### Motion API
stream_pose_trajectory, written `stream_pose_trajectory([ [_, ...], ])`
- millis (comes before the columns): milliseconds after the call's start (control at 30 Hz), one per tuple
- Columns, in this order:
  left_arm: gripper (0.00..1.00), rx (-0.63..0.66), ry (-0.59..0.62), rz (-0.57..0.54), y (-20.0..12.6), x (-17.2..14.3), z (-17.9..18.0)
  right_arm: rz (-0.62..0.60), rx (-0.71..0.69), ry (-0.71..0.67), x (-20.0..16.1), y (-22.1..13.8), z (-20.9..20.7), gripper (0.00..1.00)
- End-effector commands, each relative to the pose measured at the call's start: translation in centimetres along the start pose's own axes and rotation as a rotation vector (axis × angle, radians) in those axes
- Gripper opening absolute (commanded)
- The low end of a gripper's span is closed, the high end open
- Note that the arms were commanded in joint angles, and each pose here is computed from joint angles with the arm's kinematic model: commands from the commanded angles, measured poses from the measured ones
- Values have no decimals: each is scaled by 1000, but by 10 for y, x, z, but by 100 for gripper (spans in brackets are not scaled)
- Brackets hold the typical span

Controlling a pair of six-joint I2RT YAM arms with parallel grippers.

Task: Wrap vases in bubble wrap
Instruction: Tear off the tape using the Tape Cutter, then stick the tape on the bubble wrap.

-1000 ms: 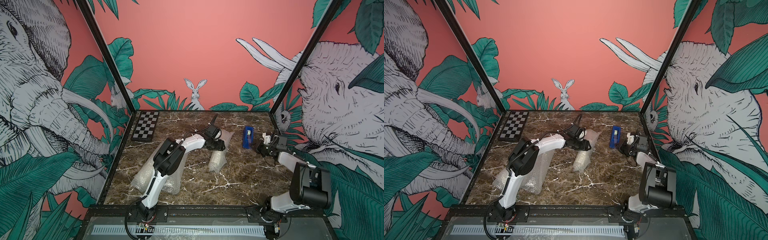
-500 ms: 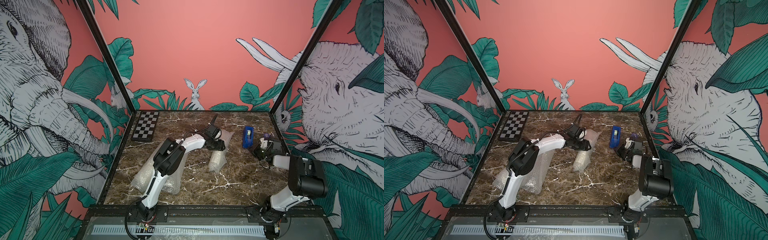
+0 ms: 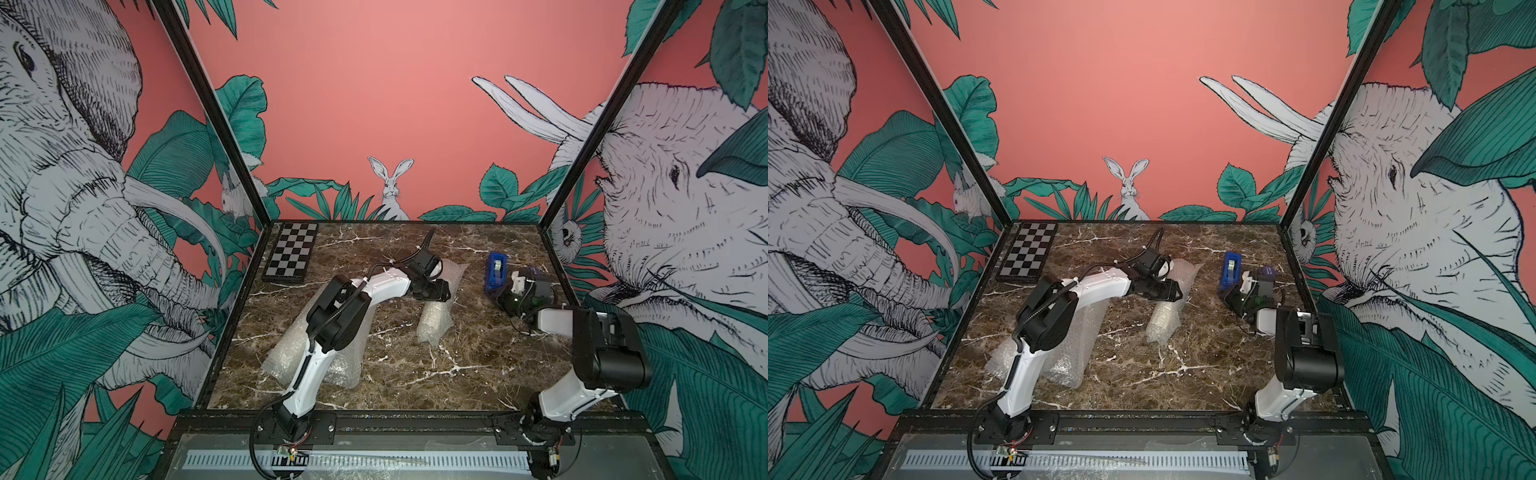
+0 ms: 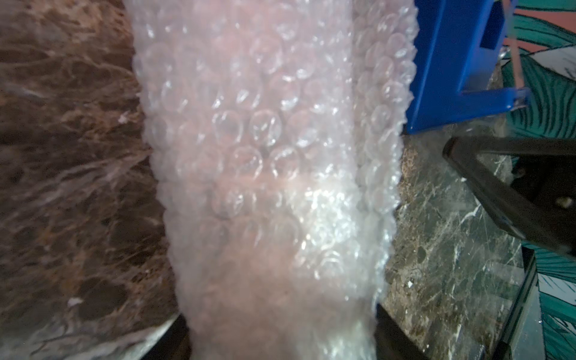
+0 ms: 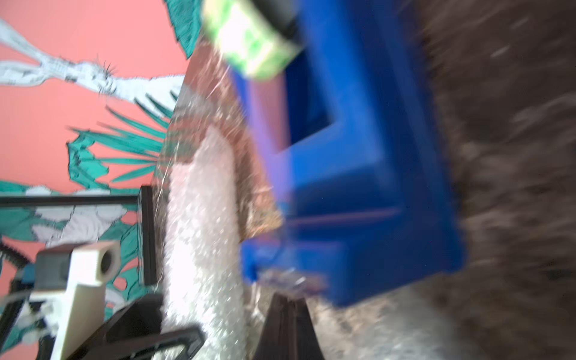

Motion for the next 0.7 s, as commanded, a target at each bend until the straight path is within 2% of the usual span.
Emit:
stream_pose_trajectory([
  [0, 47, 22, 33, 41, -9, -8, 4, 102, 29, -121, -20, -8, 28, 0],
  [100, 47, 34, 46, 44, -11, -12, 7, 133, -1, -180, -31, -14, 32, 0],
  [200, 46, 25, 53, 48, -11, -15, 7, 138, 31, -193, -35, -17, 39, 0],
  [333, 45, 10, 80, 62, -11, -21, 5, 184, 154, -313, -42, -19, 76, 0],
  [467, 45, 1, 122, 89, -14, -32, 5, 193, 205, -433, -43, -25, 107, 0],
  [667, 44, -30, 159, 121, -17, -47, 4, 204, 222, -463, -39, -11, 121, 0],
])
Point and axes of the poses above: each gripper's point midway between its finger pads, its own y axis out along the fingers, its own z axis along the line the jaws close on, x = y × z, the point moved 1 cm from there along -y, back along the fingers, and after that the axes turned 9 degrees about -y, right-handed, at the moved point
